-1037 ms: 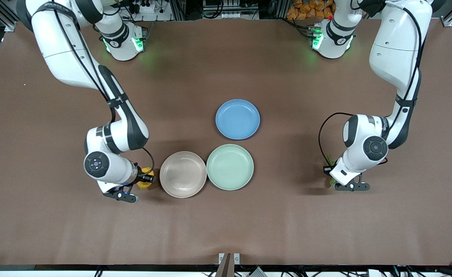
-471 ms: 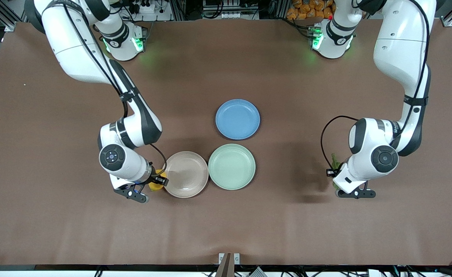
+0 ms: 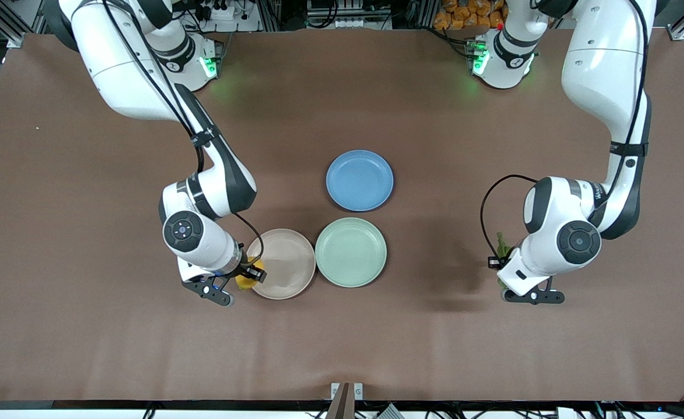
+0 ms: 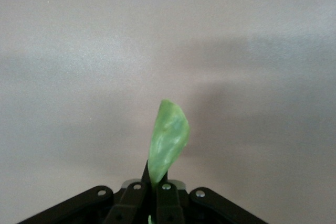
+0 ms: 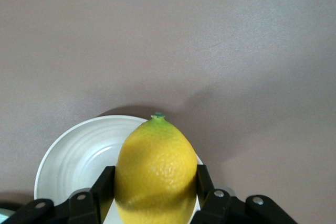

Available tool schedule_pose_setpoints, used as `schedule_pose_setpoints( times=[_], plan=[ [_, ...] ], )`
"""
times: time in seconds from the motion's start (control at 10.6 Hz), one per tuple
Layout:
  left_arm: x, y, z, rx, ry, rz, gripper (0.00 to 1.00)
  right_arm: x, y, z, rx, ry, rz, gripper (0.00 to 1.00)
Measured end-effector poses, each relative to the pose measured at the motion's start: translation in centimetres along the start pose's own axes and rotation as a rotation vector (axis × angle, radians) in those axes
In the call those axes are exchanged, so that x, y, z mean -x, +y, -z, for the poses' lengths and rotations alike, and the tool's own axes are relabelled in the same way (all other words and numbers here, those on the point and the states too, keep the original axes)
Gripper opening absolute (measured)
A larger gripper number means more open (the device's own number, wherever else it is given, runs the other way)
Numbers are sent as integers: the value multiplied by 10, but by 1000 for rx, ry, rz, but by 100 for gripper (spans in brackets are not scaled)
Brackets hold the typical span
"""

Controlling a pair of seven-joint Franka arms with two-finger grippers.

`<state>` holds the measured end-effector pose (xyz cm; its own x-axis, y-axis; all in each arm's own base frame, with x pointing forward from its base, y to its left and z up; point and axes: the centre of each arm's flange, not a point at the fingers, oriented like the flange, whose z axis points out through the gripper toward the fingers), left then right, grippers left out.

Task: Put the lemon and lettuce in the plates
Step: 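Carry the lemon toward the cream plate with the right gripper, then release the lemon on the cream plate while the left gripper lowers lettuce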

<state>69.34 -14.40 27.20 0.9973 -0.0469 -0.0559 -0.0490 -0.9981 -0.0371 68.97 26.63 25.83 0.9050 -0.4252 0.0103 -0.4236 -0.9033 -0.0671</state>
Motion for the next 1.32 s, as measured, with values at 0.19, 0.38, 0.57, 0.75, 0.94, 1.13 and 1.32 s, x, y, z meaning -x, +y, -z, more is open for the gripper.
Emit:
schedule_pose_setpoints(
  times=[0.19,0.38,0.57,0.75,0.94,1.13,1.32],
  plan=[
    [-2,15,12,7,8,10,2,1,-1,0,0,0,-5,67],
    [2,46,19,28,17,-14,2,3,-3,0,-1,0,-3,67],
    [7,79,26,63,22,-40,2,4,-5,0,-5,4,-1,67],
    [14,115,36,115,26,-37,2,4,-6,1,-9,7,-1,67],
    [23,151,44,128,33,-10,2,3,-10,1,-19,15,-12,67],
    [31,182,48,161,45,30,2,4,-24,-1,-55,42,-58,67],
    [36,208,45,228,51,73,2,10,-37,-8,-83,58,-91,67]
  ],
)
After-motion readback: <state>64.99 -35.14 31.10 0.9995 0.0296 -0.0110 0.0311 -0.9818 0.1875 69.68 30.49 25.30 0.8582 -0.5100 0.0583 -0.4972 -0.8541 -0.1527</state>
